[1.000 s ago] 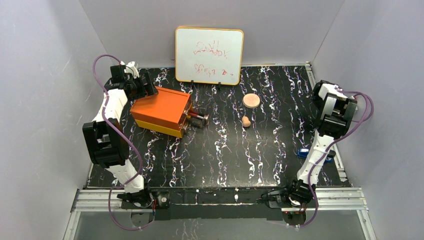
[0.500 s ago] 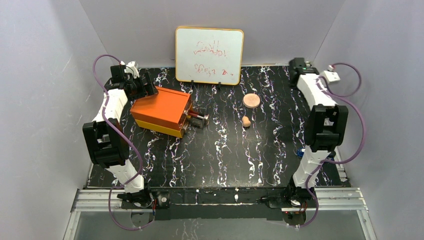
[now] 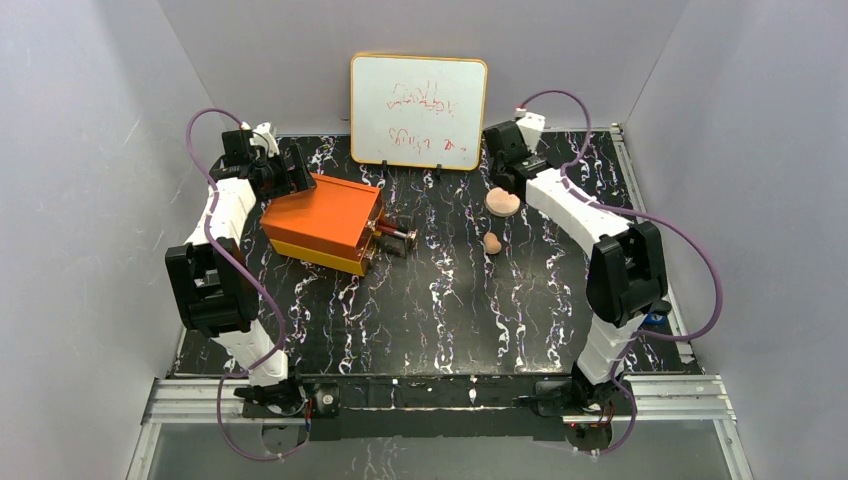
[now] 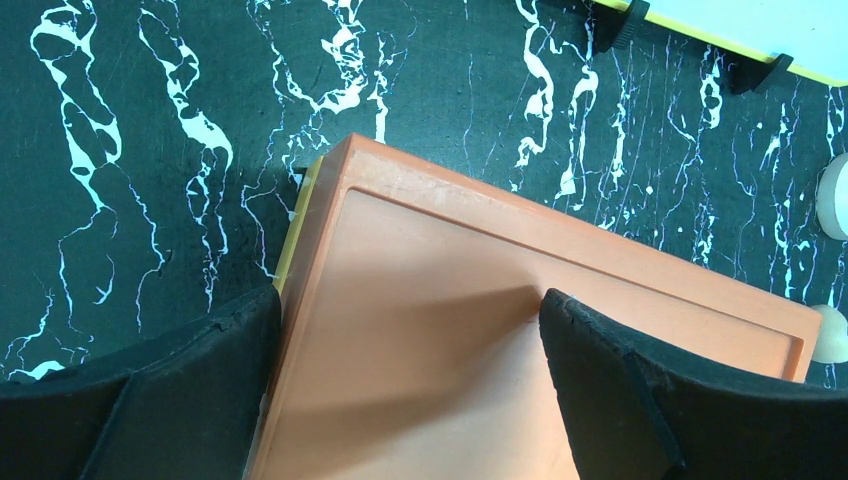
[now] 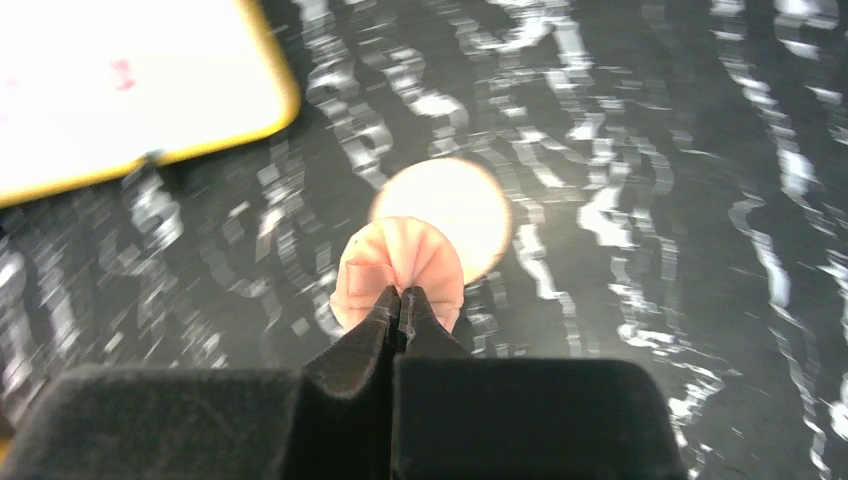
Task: Organize the makeup
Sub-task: Move the makeup tool to the center of the board, then close the drawer in the storage box, then open the drawer in the storage box.
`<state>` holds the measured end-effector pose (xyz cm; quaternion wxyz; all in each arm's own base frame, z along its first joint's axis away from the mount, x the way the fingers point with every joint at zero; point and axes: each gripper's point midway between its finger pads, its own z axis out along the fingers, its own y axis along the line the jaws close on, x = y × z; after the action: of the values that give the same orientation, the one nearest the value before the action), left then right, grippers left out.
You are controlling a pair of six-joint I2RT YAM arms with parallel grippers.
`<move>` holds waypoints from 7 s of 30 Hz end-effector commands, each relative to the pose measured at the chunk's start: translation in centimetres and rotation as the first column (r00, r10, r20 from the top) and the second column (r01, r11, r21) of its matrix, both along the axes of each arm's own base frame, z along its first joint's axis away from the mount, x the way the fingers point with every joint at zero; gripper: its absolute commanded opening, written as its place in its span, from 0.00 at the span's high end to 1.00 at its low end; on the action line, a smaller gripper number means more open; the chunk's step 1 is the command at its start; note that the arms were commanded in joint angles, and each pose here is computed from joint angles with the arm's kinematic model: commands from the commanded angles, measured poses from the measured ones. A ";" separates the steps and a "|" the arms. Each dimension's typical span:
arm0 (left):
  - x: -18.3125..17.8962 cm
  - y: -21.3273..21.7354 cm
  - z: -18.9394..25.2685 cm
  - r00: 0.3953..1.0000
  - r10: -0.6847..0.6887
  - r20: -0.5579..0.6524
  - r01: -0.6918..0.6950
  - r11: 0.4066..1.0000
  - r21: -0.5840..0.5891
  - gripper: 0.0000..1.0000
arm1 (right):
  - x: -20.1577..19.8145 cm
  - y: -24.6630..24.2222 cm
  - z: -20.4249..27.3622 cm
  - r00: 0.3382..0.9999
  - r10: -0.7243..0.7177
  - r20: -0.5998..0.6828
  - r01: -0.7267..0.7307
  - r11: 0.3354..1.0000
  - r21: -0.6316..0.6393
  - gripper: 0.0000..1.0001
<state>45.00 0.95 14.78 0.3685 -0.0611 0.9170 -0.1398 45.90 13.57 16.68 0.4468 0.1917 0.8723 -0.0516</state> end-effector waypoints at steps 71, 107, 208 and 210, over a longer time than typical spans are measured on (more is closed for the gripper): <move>-5.1 -1.4 -5.2 0.966 -0.045 -0.256 0.051 0.999 0.018 0.04 | -7.4 29.0 -6.9 0.748 0.620 -0.237 -0.608 0.783 0.132 0.29; -5.8 -1.1 -3.6 0.973 -0.025 -0.228 0.035 0.999 0.040 0.04 | -23.0 33.8 -2.7 0.174 0.956 0.237 -0.964 0.115 0.241 0.30; -5.6 -1.3 -5.6 0.951 -0.036 -0.308 0.073 0.991 0.109 0.04 | -11.0 19.7 -9.7 0.157 0.987 -0.036 -0.976 0.150 -0.160 0.65; -5.6 -1.3 -5.5 0.952 -0.036 -0.304 0.073 0.991 0.110 0.04 | -11.0 19.7 -9.6 0.161 0.986 -0.036 -0.976 0.154 -0.151 0.59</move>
<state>44.83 0.08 15.10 0.3609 -0.0443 0.9266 -0.0962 34.28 34.75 6.15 0.4108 -0.4645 0.7534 0.2187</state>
